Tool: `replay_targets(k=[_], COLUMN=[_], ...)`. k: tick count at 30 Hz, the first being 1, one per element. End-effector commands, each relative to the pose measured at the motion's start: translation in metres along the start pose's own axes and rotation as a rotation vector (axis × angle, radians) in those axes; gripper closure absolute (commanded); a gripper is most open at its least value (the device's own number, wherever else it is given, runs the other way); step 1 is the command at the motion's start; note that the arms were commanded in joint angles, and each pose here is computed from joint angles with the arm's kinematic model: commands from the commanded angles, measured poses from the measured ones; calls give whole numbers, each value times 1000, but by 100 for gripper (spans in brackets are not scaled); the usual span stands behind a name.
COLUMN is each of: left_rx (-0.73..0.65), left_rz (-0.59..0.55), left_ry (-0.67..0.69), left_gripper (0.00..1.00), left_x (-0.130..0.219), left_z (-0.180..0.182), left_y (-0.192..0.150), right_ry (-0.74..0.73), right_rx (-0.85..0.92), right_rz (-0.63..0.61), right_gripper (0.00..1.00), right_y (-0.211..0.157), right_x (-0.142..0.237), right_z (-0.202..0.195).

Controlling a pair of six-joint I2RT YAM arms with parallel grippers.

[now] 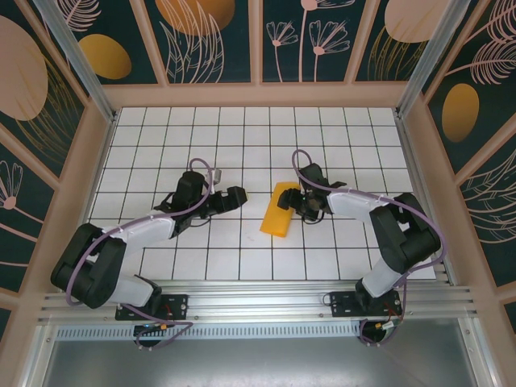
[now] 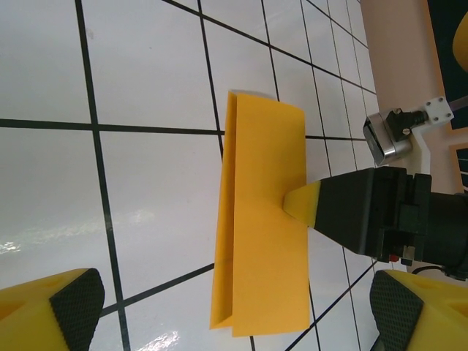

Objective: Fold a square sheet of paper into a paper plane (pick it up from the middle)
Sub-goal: Fold the square sheet of paper in half at the center of the table.

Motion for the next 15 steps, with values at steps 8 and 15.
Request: replay_targets(k=[8, 15], left_rx=[-30, -22], left_rz=[8, 7], left_ry=[-34, -19], left_gripper=[6, 5], left_x=[-16, -17], left_z=[-18, -15], left_y=[5, 4], right_ry=[-13, 85], right_rx=[-14, 36], right_rz=[11, 16], right_gripper=[35, 43], right_y=[-6, 0], right_x=[-6, -8], right_z=[-11, 7])
Point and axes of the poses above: each hand's point on the last joint's axis, 136 mm out from that joint toward the fingers, its own x axis back along the fingers, its own z axis along the line the jaws close on, y = z × x, the point moved 5 cm from there along x, back along the fingers
